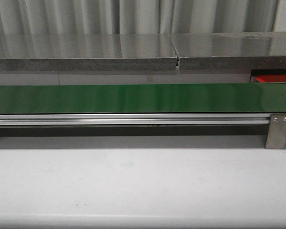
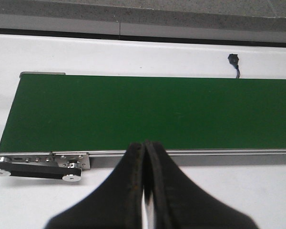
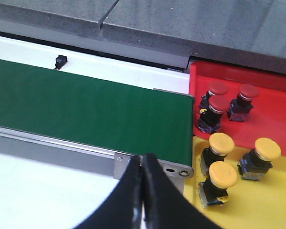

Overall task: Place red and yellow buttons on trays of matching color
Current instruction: 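Move the left gripper over a red push-button in the cluster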

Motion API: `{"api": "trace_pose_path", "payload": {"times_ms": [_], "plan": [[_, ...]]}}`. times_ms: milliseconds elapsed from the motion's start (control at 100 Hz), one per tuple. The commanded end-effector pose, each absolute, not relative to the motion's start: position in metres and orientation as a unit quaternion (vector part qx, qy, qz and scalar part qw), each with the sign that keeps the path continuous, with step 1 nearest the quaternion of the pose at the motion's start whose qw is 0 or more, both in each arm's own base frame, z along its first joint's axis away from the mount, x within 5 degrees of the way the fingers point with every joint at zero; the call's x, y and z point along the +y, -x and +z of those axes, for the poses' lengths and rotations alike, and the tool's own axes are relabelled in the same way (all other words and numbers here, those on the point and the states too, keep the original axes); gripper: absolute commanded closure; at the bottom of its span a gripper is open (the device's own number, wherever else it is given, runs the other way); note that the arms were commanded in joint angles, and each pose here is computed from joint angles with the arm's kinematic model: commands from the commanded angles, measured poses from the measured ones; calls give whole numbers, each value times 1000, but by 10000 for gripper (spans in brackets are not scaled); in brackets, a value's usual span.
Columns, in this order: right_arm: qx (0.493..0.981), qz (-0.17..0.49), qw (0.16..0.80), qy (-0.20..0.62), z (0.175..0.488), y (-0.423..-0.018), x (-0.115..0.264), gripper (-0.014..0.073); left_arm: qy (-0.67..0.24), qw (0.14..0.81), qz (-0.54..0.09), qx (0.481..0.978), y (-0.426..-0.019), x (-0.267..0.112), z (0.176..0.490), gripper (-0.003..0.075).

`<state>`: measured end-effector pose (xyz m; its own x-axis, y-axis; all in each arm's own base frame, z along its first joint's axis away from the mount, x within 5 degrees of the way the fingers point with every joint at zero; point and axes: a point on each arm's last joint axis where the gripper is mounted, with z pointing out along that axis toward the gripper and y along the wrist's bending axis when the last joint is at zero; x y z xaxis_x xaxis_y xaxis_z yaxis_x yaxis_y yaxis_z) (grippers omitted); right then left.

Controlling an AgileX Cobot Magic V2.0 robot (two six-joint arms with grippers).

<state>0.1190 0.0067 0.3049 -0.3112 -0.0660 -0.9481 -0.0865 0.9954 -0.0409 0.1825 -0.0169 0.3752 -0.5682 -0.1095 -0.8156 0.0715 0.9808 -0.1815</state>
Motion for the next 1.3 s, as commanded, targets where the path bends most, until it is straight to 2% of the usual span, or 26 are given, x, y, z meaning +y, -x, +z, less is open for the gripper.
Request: {"api": "trace_pose_path", "payload": {"times_ms": [0, 210, 280, 330, 400, 520, 550, 620, 790, 950, 1290], "plan": [[781, 0, 623, 46, 320, -120, 6, 662, 30, 498, -101, 861, -206, -14, 391, 741], [781, 0, 623, 45, 320, -120, 5, 662, 105, 471, -76, 873, -251, 21, 387, 734], [781, 0, 623, 45, 320, -120, 5, 662, 129, 461, -65, 876, -261, 36, 385, 689], [781, 0, 623, 45, 320, -120, 5, 662, 144, 453, -58, 878, -267, 46, 383, 629], [781, 0, 623, 45, 320, -120, 5, 662, 162, 447, -50, 878, -275, 59, 381, 505], [781, 0, 623, 45, 320, -120, 5, 662, 188, 443, -38, 876, -286, 79, 378, 213], [781, 0, 623, 45, 320, -120, 5, 662, 197, 444, -36, 873, -289, 85, 379, 160], [781, 0, 623, 45, 320, -120, 5, 662, 218, 438, -34, 872, -295, 97, 377, 90], [781, 0, 623, 45, 320, -120, 5, 662, 251, 406, -28, 878, -311, 127, 370, 125], [781, 0, 623, 45, 320, -120, 5, 662, 276, 343, -35, 897, -328, 154, 353, 145], [781, 0, 623, 45, 320, -120, 5, 662, 331, 245, -57, 910, -369, 195, 290, 146]]}}
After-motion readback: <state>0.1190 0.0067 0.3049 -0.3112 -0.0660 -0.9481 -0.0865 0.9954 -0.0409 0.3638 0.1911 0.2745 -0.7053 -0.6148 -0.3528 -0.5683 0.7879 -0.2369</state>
